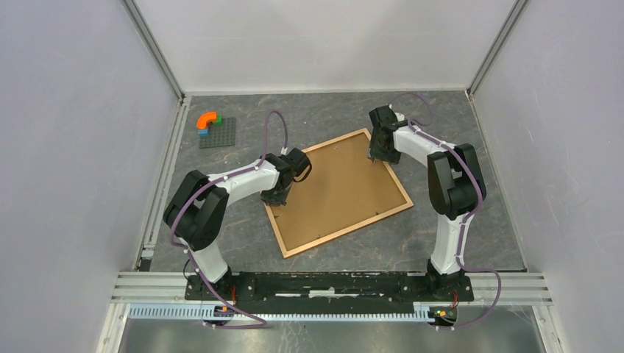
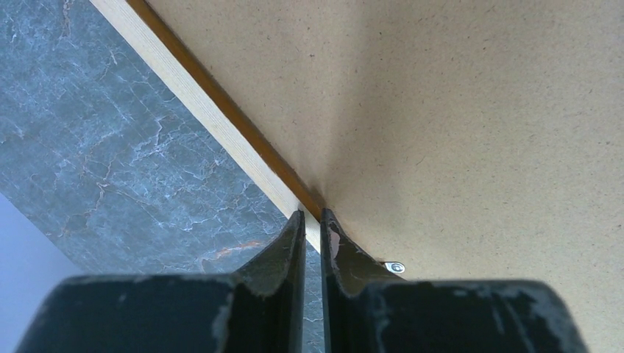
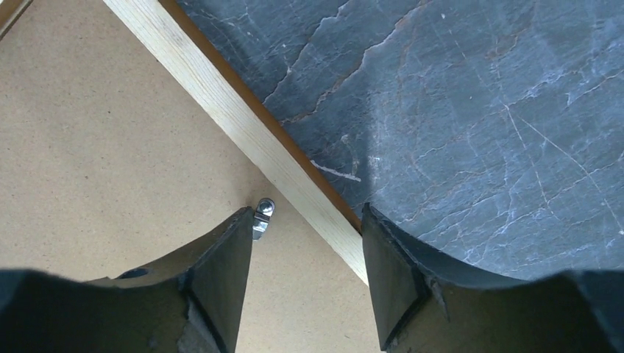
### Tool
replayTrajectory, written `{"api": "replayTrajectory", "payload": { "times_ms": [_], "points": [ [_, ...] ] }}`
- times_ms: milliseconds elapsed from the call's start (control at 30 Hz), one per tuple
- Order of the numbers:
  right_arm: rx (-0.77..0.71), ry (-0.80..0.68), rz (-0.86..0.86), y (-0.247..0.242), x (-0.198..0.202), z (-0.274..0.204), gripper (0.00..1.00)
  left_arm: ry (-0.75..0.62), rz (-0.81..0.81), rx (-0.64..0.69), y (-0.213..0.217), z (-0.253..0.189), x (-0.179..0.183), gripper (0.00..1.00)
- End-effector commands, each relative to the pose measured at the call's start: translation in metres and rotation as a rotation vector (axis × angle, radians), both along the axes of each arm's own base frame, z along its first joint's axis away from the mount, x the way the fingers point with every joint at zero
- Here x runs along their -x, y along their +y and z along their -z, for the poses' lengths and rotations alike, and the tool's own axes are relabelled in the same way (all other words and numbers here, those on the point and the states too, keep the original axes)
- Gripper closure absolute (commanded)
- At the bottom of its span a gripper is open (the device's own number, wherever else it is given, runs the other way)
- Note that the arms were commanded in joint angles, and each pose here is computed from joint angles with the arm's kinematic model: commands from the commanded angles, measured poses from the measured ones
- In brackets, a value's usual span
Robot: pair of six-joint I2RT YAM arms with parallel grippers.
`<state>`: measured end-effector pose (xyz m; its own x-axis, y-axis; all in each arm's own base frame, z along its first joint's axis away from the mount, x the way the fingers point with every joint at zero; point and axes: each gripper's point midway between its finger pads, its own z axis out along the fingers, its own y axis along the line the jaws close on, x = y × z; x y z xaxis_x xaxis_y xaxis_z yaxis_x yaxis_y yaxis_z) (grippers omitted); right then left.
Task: Put the photo into the frame
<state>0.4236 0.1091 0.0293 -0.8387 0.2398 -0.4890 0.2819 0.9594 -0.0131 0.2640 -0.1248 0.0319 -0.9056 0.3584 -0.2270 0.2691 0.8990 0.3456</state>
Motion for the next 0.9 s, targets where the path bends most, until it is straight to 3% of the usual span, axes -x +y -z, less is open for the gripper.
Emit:
{"api": "replayTrajectory", "payload": {
  "times_ms": [0,367,633,767,867],
  "points": [
    [0.03,0.025,-0.051,0.003,0.001,0.002,0.41,-0.012,0.035,-0.005,-0.001,0.0,-0.009,0.98],
    [0.107,0.058,-0.173,-0.008,0.015,0.017,0.51,-0.017,0.035,-0.007,-0.001,-0.001,-0.01,0.98],
    [0.186,0.035,-0.293,-0.018,0.002,0.018,0.69,-0.015,0.035,-0.014,0.001,0.0,-0.009,0.98],
    [0.181,0.012,-0.357,-0.017,-0.007,0.023,0.85,-0.015,0.033,-0.015,0.001,0.0,-0.009,0.98],
    [0.171,0.005,-0.372,-0.018,-0.007,0.026,0.89,-0.015,0.032,-0.022,0.002,0.001,-0.009,0.98]
  ]
}}
